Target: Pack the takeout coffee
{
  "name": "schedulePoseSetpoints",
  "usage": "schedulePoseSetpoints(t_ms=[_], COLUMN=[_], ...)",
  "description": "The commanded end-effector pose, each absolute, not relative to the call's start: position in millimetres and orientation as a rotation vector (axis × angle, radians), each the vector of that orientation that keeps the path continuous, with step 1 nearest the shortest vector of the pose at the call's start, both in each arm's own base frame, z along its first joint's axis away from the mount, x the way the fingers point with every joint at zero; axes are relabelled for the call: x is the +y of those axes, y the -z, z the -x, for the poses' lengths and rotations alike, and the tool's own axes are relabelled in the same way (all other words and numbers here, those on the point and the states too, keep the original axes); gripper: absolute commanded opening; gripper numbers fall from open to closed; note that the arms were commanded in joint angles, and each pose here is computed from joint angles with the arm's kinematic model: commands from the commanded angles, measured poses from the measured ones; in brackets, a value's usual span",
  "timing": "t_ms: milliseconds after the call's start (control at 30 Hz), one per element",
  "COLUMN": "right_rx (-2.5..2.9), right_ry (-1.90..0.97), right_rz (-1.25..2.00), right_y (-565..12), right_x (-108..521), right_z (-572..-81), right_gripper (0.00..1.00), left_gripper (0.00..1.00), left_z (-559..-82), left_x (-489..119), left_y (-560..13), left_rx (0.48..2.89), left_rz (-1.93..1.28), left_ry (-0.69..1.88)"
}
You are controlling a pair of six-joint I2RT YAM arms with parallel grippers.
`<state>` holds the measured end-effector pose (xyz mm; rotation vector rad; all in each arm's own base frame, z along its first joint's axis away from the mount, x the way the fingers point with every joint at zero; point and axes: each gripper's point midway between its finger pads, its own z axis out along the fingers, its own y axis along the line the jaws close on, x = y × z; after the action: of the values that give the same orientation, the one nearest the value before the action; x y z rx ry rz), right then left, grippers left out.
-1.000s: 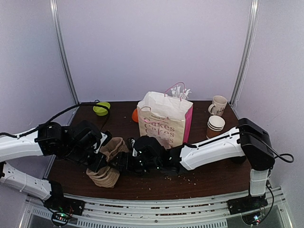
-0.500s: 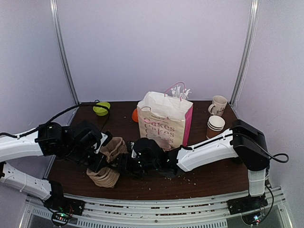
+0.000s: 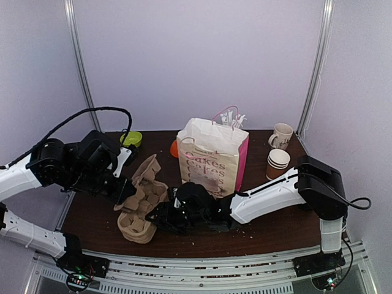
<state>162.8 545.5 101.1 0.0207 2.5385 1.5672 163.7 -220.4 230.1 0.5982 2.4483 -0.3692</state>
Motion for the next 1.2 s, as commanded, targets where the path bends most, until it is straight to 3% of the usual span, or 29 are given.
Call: schedulePoseSetpoints(t_ms=[0, 400, 800, 1167], right_rx=[2.520, 2.403, 2.355, 2.134], right_ry=[-1.574, -1.562, -1.242, -0.960], right_rz=[-0.035, 0.257, 0.762, 0.817], right_y=[-101.9, -171.7, -204.6, -278.9], right_x=[543.7, 543.7, 453.6, 349.0], right_z=[-167.4, -147.4, -85.6, -101.7], right_gripper=[0.60, 0.90, 0.90, 0.91], left_gripper=[0.00, 0.00, 0.00, 0.00], left_z=[-169.9, -172.6, -128.0, -74.3], left_x=[-207.2, -212.7, -227.7, -276.7], left_y=[-256.5, -306.1, -321.8, -289.2], left_rx=[2.392, 2.289, 2.276, 2.245], left_rz=[-0.585, -0.648, -0.961, -1.294], left_ry=[0.300, 0.343, 0.567, 0.763])
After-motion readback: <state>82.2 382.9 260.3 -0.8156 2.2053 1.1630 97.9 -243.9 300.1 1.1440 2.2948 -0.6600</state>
